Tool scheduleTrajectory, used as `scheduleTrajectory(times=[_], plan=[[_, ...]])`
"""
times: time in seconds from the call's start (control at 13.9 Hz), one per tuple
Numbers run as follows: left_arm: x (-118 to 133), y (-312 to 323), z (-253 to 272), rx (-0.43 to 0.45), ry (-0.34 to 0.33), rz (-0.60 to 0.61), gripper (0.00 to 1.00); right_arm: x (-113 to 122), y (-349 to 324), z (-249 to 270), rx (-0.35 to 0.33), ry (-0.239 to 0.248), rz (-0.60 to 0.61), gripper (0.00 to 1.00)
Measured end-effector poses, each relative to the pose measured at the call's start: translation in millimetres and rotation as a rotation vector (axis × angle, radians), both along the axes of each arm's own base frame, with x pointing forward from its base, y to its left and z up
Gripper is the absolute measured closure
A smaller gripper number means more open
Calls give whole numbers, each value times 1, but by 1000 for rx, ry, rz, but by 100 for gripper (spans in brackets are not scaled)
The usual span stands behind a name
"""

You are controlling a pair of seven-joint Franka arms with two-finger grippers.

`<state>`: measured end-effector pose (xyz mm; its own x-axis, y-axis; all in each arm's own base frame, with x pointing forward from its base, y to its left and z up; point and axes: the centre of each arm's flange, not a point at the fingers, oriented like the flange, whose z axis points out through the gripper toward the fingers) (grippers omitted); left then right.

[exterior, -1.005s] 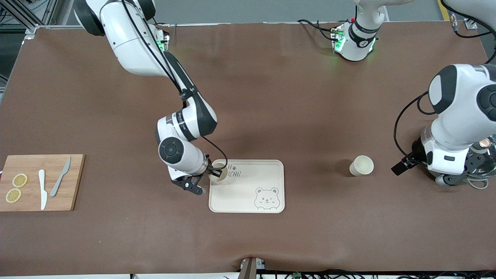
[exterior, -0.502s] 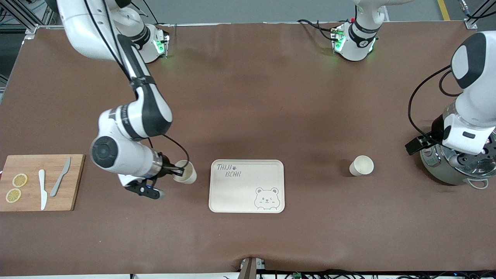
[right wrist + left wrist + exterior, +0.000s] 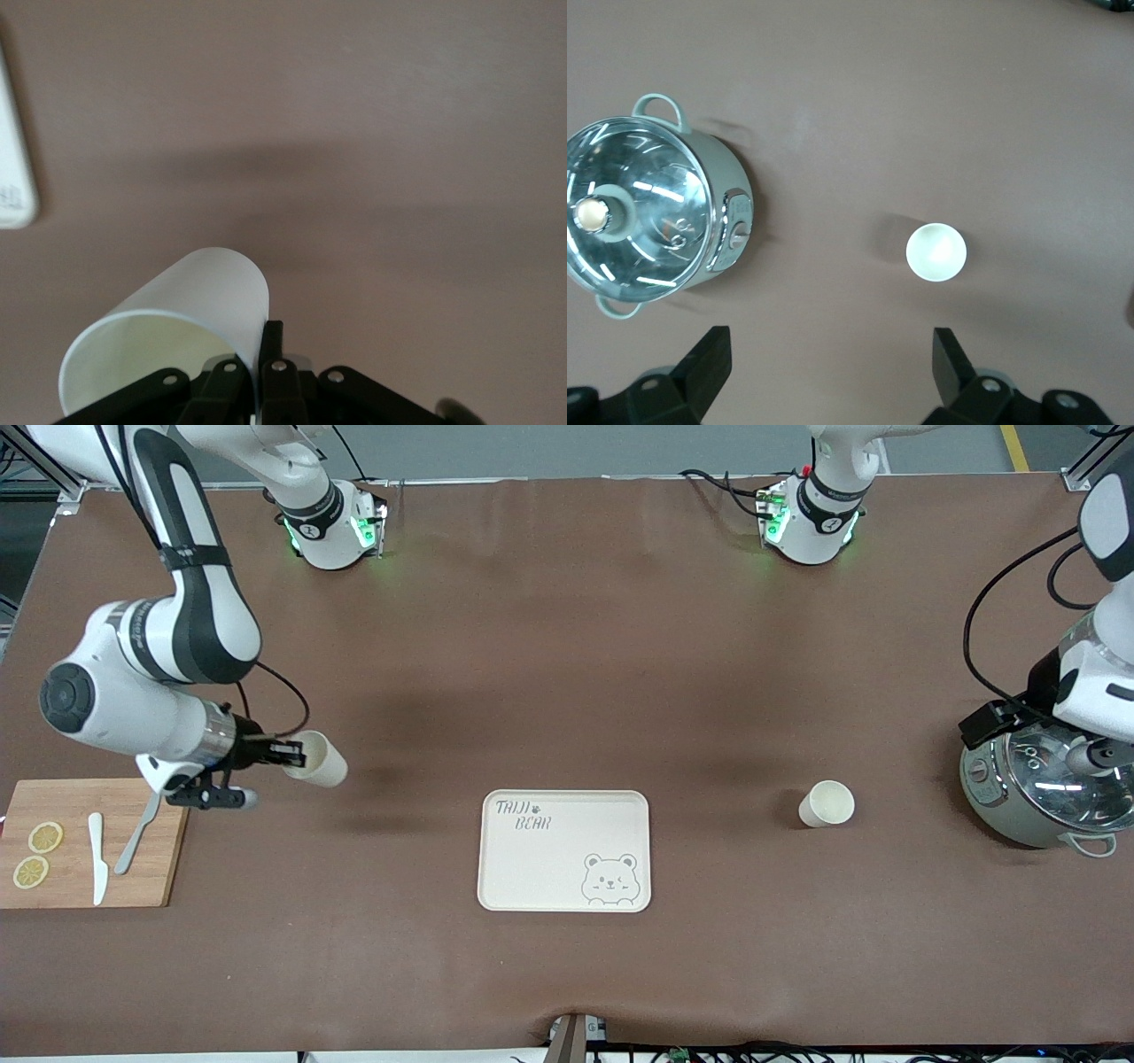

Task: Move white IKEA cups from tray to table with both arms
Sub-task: 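Carry the cup toward the board with the right gripper while the left gripper rises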

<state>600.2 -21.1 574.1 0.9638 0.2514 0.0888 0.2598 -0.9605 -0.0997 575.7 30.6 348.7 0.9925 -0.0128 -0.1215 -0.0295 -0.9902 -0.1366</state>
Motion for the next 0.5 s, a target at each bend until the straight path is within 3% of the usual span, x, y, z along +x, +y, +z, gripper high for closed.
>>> scheduleTrajectory(times=[0.14, 0.5], plan=[[-3, -1, 19, 0, -16, 0, 0, -27, -43, -14, -36, -8, 55, 97], [-13, -7, 38, 6, 3, -36, 0, -68, -124, -58, -66, -49, 125, 97]])
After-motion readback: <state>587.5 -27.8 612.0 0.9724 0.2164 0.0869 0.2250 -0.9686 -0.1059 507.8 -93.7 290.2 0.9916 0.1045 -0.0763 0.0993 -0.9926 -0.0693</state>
